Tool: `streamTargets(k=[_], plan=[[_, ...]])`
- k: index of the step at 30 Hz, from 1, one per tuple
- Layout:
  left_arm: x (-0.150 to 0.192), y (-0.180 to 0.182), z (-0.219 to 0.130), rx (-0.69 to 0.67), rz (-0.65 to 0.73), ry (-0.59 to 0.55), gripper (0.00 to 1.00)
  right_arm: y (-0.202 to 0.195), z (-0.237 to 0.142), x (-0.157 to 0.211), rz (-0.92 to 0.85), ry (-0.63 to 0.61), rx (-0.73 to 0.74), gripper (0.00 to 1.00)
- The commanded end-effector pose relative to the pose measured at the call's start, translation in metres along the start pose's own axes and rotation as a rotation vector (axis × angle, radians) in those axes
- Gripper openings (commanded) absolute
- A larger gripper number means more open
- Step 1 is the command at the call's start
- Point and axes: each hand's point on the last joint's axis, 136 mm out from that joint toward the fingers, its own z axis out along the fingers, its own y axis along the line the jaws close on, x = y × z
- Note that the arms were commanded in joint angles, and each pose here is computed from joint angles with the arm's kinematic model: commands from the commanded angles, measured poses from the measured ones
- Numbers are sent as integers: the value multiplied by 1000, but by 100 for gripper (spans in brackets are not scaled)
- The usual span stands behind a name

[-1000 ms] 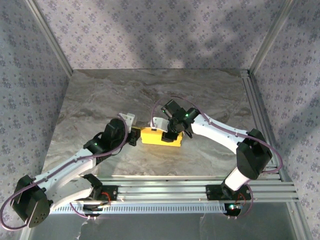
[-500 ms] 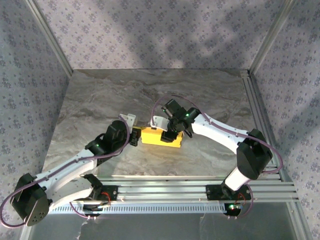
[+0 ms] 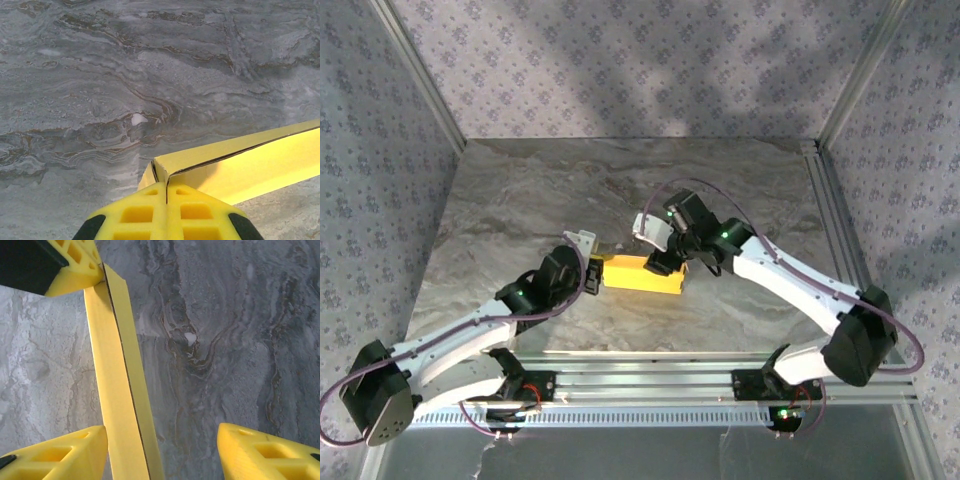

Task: Fold the paper box

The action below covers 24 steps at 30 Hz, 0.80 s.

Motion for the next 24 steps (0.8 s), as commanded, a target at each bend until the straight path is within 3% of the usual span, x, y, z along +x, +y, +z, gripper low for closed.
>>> streamTargets(k=[1,4,9,13,16,20,24], plan=[[36,15,2,-83,47,140,0,-12,-25,-10,123,-78,68,58],[35,14,2,-89,52,139,0,-31,-52,-12,331,-159,143,47],[34,13,2,-94,52,140,0,-50,-89,19,688,-194,277,45],[31,11,-1,-89,52,139,0,-38,-99,46,729,-167,263,39],[28,10,-3,-86,51,132,0,-27,-89,61,780,-77,218,31],[26,9,-5,-85,54,133,0,-14,-75,81,847,29,211,30],[24,9,-6,-87,55,136,0,-2,-69,84,823,57,210,30]])
